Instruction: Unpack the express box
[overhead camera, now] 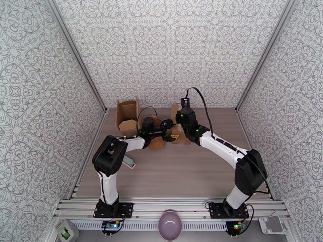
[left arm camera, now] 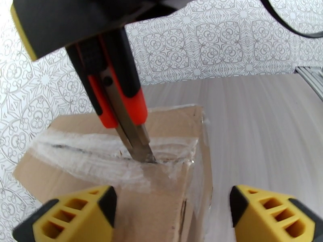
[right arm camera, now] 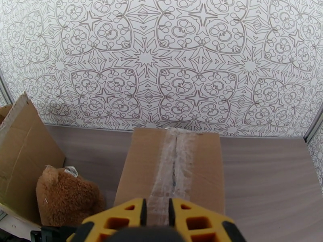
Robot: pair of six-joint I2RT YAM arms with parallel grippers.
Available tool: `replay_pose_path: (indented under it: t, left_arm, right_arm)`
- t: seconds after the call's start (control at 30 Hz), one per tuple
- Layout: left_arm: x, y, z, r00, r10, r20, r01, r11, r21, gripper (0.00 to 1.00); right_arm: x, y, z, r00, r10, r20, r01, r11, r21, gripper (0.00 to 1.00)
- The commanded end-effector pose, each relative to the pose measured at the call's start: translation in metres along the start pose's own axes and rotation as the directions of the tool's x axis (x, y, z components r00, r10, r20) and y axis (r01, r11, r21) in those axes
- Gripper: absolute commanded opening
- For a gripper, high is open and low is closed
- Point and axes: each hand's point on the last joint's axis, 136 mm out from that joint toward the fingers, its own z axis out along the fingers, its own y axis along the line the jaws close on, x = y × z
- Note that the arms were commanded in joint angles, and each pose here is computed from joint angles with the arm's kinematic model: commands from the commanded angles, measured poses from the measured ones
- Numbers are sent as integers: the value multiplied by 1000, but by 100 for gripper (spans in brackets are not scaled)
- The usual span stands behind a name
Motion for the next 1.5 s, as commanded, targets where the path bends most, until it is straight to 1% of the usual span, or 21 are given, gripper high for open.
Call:
replay_pose_path:
  t: [0.0,0.2,0.43,0.63,0.7,0.77,0.93,1.03,1.17,1.47]
  left_arm:
    - [31,-5,4,998,-20,-67,20,1000,4,86]
    - [34,-1,14,995,46,-86,-46,999,-7,85]
    - [44,3,21,987,76,-145,-85,995,-55,75]
    - [46,2,21,983,100,-153,-112,991,-71,69]
    - [46,4,23,982,89,-164,-104,991,-82,66]
    - [46,9,24,982,60,-178,-82,990,-118,63]
    - [49,23,25,973,-39,-229,-3,983,-183,59]
    - [50,30,25,965,-73,-252,18,976,-217,59]
    - [50,35,25,962,-106,-253,40,967,-251,57]
    - [54,44,27,941,-161,-296,65,949,-309,56]
  right_arm:
    - [16,-4,0,997,-17,-71,19,999,30,0]
    - [18,-4,0,997,-12,-83,15,999,31,0]
    - [23,-7,2,993,1,-118,7,998,63,0]
    - [22,-5,3,991,16,-132,-7,998,69,0]
    - [22,-3,4,990,20,-139,-11,998,68,0]
    - [22,1,4,989,21,-144,-12,998,65,0]
    - [27,-1,0,982,55,-181,-36,994,105,0]
    - [30,-3,-5,976,74,-206,-46,990,137,0]
    - [38,0,-10,966,94,-240,-59,987,148,0]
    - [48,7,-19,958,101,-268,-65,988,141,0]
